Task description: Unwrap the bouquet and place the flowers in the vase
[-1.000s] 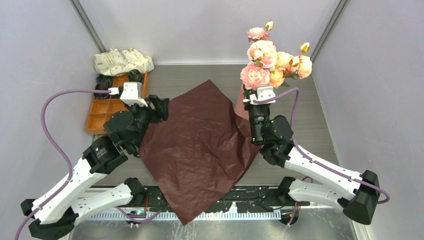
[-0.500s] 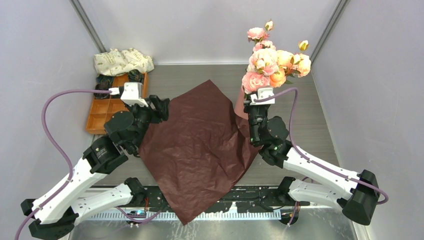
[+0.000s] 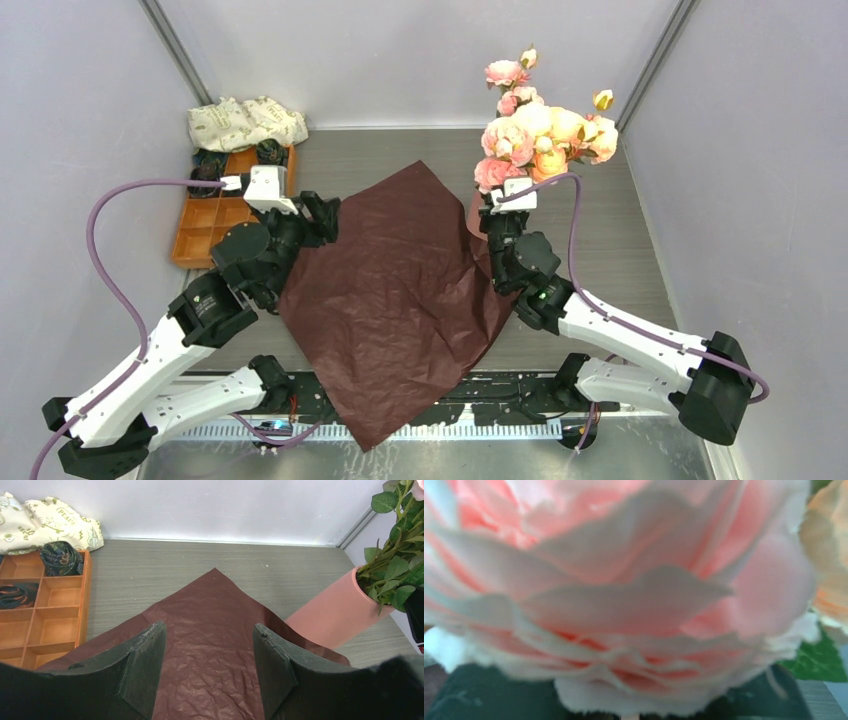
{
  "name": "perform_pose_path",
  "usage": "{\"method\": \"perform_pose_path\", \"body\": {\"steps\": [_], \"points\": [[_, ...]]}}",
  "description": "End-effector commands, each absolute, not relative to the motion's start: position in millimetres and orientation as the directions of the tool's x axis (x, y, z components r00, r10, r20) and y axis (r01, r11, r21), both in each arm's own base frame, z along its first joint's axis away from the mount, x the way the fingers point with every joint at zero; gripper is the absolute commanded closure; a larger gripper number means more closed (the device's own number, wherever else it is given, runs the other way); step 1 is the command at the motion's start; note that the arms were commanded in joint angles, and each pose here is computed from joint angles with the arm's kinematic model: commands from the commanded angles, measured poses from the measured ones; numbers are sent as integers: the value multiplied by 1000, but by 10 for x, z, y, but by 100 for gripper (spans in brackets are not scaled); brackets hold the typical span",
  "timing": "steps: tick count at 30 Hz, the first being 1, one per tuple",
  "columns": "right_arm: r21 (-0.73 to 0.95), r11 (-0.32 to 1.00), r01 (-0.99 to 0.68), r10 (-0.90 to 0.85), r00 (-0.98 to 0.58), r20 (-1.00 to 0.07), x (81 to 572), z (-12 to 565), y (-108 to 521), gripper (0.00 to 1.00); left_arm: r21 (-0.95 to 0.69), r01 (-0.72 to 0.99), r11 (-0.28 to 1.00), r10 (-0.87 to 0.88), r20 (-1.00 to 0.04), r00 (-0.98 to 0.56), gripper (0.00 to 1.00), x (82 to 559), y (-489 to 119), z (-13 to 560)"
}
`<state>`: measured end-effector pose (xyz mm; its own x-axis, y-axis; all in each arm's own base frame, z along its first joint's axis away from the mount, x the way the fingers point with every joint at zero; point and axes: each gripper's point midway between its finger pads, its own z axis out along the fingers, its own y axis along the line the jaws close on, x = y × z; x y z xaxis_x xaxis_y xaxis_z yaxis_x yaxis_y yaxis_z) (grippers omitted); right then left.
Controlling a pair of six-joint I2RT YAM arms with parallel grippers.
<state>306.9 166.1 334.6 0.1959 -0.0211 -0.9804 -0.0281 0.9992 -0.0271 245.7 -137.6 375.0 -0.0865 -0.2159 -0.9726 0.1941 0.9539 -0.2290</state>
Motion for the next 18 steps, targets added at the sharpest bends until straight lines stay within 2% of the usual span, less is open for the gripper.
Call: {"method": "perform_pose_path", "body": {"steps": [1,10,18], "points": [[1,999,-39,7,154,-988,3068,3191,1700,87,-276,201,940,-273,-961,-44,36,2450,-1368,3908],[-2,1000,-1,-2,153,-988,3070,3206,1631,48,-275,202,940,-271,-961,-48,36,2466,-1391,3887],[8,1000,-8,9,149,-989,3041,3254,1609,39,-275,206,939,-271,-961,-49,36,2483,-1420,3893]]}}
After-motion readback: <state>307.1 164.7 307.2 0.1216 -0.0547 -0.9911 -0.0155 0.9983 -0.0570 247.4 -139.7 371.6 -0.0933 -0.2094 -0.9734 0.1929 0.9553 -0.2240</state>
